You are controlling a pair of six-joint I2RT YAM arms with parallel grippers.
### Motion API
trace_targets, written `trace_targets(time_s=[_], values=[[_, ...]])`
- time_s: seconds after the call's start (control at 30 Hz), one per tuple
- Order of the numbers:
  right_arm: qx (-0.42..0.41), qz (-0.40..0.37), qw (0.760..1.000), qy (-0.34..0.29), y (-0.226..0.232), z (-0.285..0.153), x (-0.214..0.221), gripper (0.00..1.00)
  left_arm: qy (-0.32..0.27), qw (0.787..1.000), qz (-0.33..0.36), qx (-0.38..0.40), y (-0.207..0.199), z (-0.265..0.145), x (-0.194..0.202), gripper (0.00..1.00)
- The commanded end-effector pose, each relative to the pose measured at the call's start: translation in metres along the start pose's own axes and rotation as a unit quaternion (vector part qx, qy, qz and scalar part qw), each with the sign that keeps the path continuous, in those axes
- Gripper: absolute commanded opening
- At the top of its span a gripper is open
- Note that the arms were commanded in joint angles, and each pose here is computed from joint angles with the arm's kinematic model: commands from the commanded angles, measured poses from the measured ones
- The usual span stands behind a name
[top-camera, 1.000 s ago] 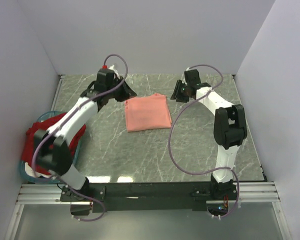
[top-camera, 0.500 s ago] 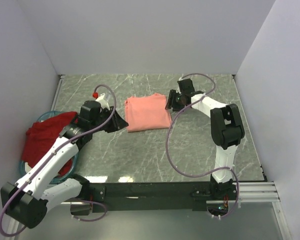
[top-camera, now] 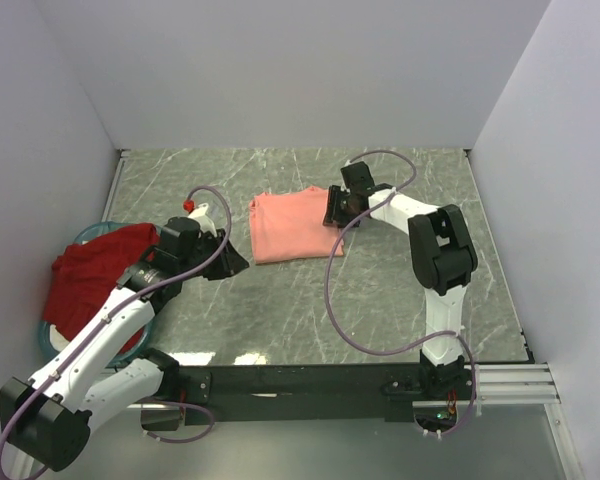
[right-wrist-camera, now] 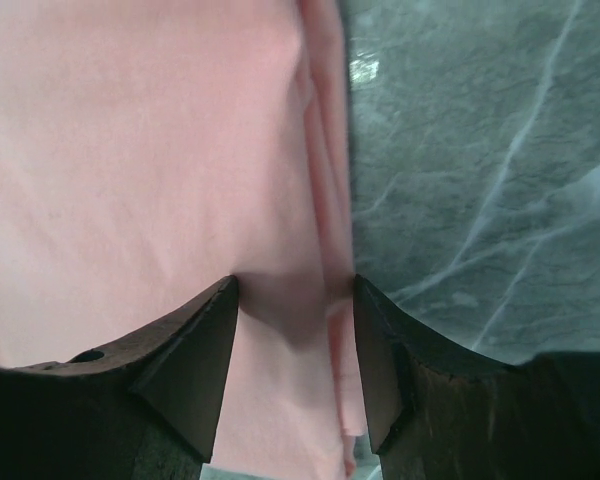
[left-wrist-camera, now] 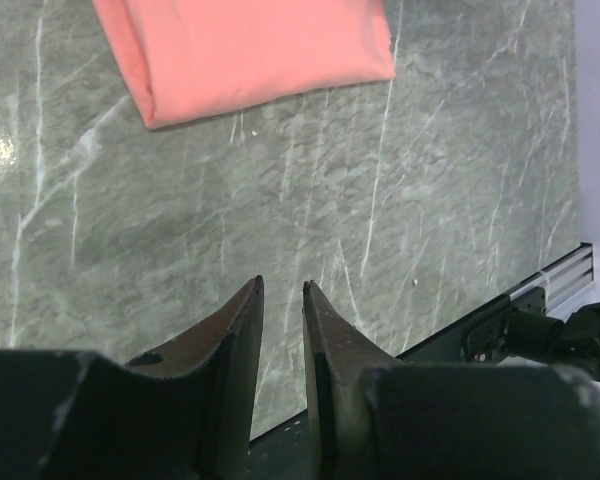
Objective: Fold and stack the t-shirts
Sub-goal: Neatly place the folded tshirt to the corner
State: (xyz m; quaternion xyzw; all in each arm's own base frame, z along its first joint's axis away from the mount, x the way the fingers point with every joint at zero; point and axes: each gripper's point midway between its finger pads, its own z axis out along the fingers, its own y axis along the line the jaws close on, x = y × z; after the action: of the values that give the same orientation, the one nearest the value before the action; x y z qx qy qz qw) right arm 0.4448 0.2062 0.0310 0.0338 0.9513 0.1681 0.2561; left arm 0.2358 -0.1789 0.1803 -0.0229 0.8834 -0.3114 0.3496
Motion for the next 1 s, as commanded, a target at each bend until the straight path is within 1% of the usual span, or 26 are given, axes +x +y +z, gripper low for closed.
trace_targets(time_s=[0.0,0.07,0.17,0.33,0.43,0.47,0.53,0.57,0.63,0.67,0.7,0.83,0.97], values=[[0.039,-0.004,0.999,-0.011,-0.013,0.003,-0.009,0.57,-0.012,1.000,0.019,-0.002,0.003,-0.004,-0.004,0.28],[0.033,-0.004,0.999,-0.015,-0.013,0.004,-0.007,0.57,-0.012,1.000,0.021,0.002,0.001,-0.005,-0.004,0.28],[0.026,-0.009,1.000,-0.001,-0.007,0.008,-0.002,0.56,-0.008,1.000,0.024,0.003,0.001,-0.003,-0.003,0.28],[0.046,-0.031,0.998,0.004,0.002,0.018,0.001,0.54,-0.006,0.999,0.031,-0.005,0.004,-0.002,-0.004,0.28],[0.045,-0.030,0.999,0.004,0.005,0.019,0.002,0.47,-0.002,0.999,0.032,-0.001,0.003,-0.001,-0.002,0.28],[0.049,-0.029,0.998,0.006,0.003,0.019,0.002,0.41,-0.001,0.999,0.033,0.001,0.002,-0.002,-0.002,0.28],[0.058,-0.030,0.998,0.011,-0.001,0.021,0.004,0.34,-0.001,0.999,0.033,0.001,0.003,-0.002,-0.002,0.28],[0.063,-0.033,0.997,0.014,-0.003,0.022,0.006,0.25,-0.002,0.999,0.034,0.002,0.002,-0.002,-0.003,0.28],[0.066,-0.034,0.997,0.017,-0.004,0.022,0.007,0.15,0.000,0.999,0.035,0.003,0.002,-0.002,-0.001,0.29],[0.082,-0.037,0.996,0.013,-0.010,0.022,0.005,0.03,0.001,0.999,0.035,0.003,0.002,-0.001,-0.001,0.28],[0.090,-0.039,0.995,0.010,-0.013,0.021,0.002,0.00,0.002,0.999,0.035,0.005,0.002,-0.001,-0.001,0.28],[0.123,-0.048,0.991,-0.012,-0.021,0.010,-0.017,0.00,0.007,0.999,0.035,0.004,0.002,0.001,0.000,0.27],[0.164,-0.061,0.984,-0.026,-0.039,-0.002,-0.037,0.00,0.011,0.999,0.037,0.001,0.004,0.002,0.001,0.27]])
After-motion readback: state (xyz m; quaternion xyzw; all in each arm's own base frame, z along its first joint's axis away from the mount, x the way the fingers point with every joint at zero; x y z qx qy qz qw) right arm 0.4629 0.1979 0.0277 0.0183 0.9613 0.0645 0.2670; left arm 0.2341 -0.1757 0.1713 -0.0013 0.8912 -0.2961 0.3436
